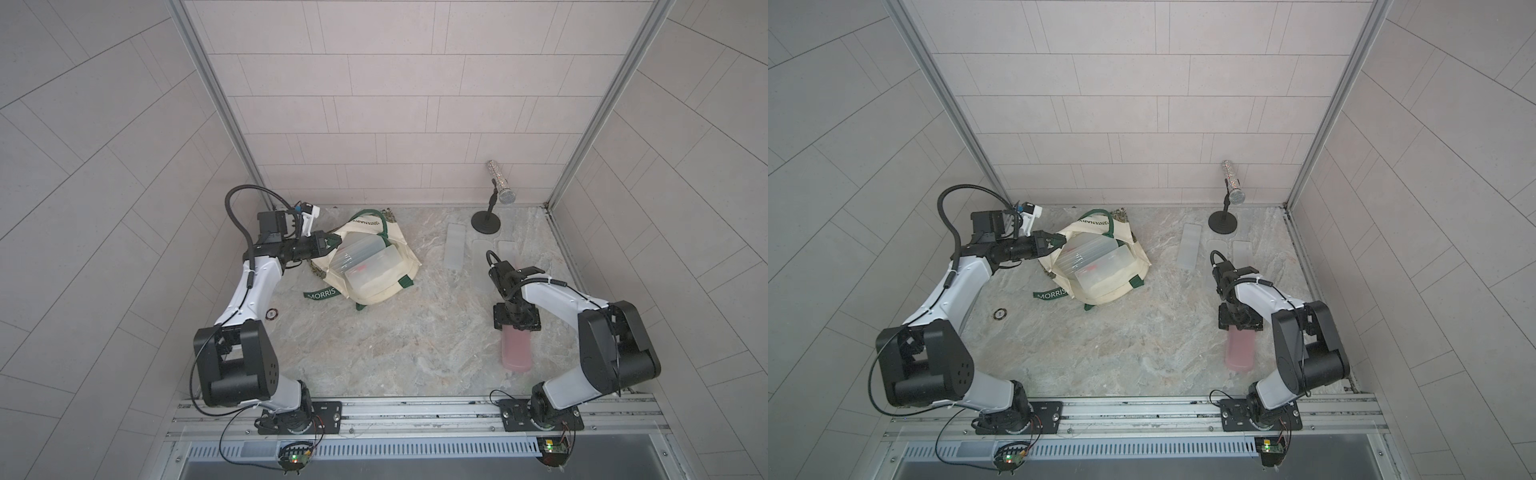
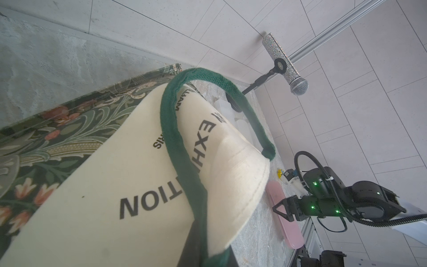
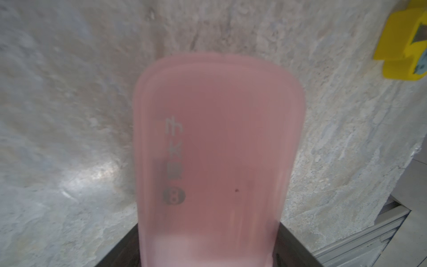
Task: Take out the pencil case from the canvas bag
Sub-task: Move the pencil case to the center of the board.
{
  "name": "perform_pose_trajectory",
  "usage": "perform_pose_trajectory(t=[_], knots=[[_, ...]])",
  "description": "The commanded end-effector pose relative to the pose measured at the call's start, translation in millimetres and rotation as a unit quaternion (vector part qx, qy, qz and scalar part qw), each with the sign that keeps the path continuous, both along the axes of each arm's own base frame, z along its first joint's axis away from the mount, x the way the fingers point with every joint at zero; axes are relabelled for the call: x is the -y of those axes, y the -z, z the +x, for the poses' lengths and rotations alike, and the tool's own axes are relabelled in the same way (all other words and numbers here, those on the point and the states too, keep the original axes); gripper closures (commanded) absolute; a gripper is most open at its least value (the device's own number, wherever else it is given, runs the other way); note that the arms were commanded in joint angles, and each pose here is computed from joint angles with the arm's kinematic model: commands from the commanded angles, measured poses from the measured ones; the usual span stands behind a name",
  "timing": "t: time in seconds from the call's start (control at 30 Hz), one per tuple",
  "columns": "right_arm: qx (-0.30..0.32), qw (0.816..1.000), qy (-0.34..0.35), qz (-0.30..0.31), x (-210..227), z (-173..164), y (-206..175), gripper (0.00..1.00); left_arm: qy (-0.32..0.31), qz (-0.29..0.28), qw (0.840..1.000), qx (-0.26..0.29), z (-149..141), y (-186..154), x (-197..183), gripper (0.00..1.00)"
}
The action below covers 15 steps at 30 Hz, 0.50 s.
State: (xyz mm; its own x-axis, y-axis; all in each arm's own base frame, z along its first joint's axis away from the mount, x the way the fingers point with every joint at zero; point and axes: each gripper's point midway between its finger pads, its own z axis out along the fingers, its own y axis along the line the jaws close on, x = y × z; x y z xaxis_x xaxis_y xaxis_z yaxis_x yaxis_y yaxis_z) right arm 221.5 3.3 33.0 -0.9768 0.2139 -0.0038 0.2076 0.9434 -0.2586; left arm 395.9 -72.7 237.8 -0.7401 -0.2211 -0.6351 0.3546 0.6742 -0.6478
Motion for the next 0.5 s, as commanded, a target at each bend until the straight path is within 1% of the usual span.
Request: perform_pose_trajectory(t=[0.0, 0.27, 0.37, 0.43, 0.47], knots=[[-0.017, 1.000, -0.008, 0.007, 0, 0, 3, 0.32, 0.004, -0.006, 1.000, 0.019, -5, -13, 1, 1.00], [-0.037, 0.999, -0.020, -0.007, 3, 7, 14, 0.18, 0.005, -0.009, 1.000, 0.018, -5, -13, 2, 1.00], [-0.052, 0.998, -0.029, -0.026, 8, 11, 20, 0.15, 0.004, -0.007, 1.000, 0.021, -5, -15, 2, 1.00], [-0.069, 0.996, -0.033, -0.042, 13, 11, 24, 0.09, 0.003, -0.005, 1.000, 0.025, -6, -17, 1, 1.00], [-0.077, 0.995, -0.034, -0.046, 14, 11, 26, 0.08, 0.003, -0.005, 1.000, 0.025, -6, -18, 1, 1.00]])
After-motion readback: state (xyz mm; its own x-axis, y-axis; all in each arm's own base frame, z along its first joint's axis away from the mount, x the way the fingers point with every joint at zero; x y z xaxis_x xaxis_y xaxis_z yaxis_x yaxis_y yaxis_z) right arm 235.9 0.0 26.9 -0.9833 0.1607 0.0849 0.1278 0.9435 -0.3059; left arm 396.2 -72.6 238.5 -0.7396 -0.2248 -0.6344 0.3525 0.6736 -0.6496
